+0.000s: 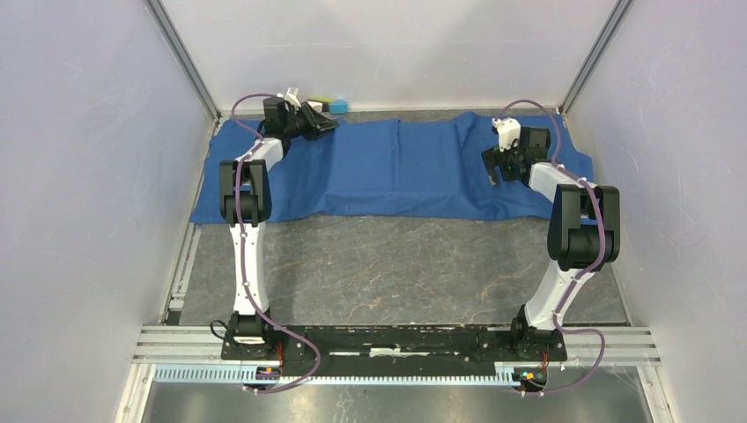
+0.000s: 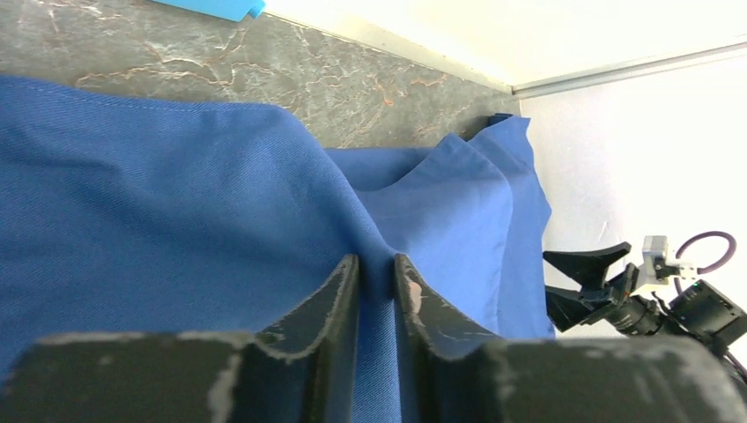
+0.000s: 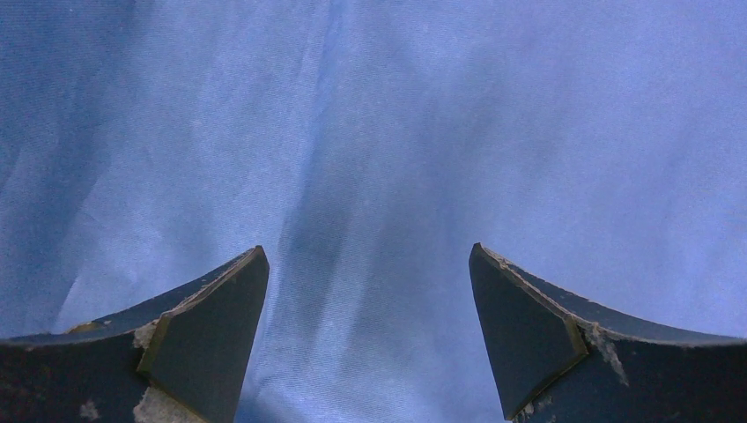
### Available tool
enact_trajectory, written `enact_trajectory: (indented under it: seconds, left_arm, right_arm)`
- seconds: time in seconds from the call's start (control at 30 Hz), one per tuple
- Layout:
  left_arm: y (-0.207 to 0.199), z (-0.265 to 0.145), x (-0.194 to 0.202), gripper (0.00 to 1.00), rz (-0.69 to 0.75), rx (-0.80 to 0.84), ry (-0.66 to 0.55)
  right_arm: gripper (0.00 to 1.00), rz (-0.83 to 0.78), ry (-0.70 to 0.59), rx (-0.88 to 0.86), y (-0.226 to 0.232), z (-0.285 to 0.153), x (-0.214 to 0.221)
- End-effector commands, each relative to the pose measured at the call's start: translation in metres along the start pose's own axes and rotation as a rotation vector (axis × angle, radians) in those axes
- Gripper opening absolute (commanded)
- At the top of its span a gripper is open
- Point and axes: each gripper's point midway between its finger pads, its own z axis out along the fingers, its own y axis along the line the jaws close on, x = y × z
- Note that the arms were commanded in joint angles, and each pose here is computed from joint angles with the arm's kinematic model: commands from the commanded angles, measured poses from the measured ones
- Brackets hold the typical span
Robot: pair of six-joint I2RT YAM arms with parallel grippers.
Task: Open and lay out the surgical kit
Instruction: Open the surgical kit at the center of the board.
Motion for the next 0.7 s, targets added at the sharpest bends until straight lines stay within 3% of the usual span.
enact_trajectory:
  seconds: [0.0,0.13,0.67]
  left_arm:
    - [-0.009,0.000,0.008,0.21,-0.035,0.034,0.025]
    - [-0.019,-0.003,0.004,0.02,-0.016,0.061,0.019]
    - [-0.095,-0.043,0.001,0.02,0.240,0.232,0.045]
  right_arm:
    - [0.92,-0.008,-0.014,0.006,0.001,-0.003,-0.005]
    - [0.92,-0.010,-0.016,0.008,0.000,-0.004,-0.006]
    - [0.92,-0.017,-0.083,0.021,-0.007,-0.019,-0.036]
